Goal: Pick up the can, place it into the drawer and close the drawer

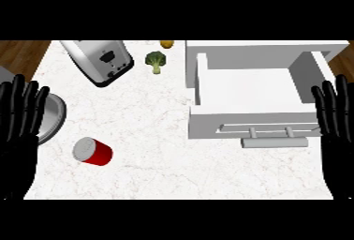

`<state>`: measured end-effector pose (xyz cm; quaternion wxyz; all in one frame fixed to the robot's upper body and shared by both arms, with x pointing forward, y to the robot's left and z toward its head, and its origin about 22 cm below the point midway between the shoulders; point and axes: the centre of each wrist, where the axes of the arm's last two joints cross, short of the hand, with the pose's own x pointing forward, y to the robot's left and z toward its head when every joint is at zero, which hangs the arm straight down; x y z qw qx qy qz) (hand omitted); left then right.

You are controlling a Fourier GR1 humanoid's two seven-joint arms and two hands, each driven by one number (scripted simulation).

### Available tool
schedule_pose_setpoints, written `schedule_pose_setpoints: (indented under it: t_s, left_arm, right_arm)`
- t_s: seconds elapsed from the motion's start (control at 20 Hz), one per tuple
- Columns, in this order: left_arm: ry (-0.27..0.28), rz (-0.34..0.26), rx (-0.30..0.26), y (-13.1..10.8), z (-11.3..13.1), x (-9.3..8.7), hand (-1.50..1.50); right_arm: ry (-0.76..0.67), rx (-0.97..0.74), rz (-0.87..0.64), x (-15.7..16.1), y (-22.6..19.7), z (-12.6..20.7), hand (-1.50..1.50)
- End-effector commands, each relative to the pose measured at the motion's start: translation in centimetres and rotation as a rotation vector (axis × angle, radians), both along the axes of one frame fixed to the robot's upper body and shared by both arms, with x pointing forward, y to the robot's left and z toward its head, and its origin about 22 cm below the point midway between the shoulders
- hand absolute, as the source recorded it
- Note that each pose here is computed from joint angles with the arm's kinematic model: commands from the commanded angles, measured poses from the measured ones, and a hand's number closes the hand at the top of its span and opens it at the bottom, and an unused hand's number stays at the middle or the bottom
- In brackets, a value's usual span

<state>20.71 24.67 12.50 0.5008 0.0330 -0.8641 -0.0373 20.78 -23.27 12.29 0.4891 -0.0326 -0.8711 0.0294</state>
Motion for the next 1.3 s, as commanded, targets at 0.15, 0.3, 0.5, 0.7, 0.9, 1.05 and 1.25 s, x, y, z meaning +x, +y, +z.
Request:
schedule_pose_setpoints:
  t_s: [0.15, 0.3, 0.5, 0.7, 0.9, 1.05, 1.25]
  left_arm:
    - [0.003, -0.113, -0.006, 3.4, -0.2, -2.7, -1.50]
    - [0.346, 0.045, -0.088, 5.1, -4.3, -4.4, -1.50]
    - [0.401, 0.052, -0.089, 7.0, -1.5, -5.2, -1.50]
    - [0.408, 0.057, -0.110, 6.7, -0.3, -5.7, -1.50]
    - [0.393, 0.038, -0.119, 9.4, 1.1, -6.6, -1.50]
    - [0.390, 0.044, -0.094, 8.7, -0.5, -6.0, -1.50]
    - [0.441, 0.025, -0.107, 7.3, -1.3, -4.8, -1.50]
  right_arm:
    - [0.013, 0.029, 0.011, 0.7, -1.0, 1.7, -1.50]
    - [0.283, 0.083, -0.137, -1.2, -2.9, -3.2, -1.50]
    - [0.315, 0.074, -0.159, -0.4, -2.1, -1.8, -1.50]
    - [0.308, 0.076, -0.135, -1.4, -3.1, -0.9, -1.50]
    - [0.317, 0.058, -0.158, -1.2, -3.0, -3.6, -1.50]
    - [0.299, 0.067, -0.151, -2.4, -4.9, -2.4, -1.50]
    - [0.294, 0.073, -0.157, -1.3, -5.0, -3.6, -1.50]
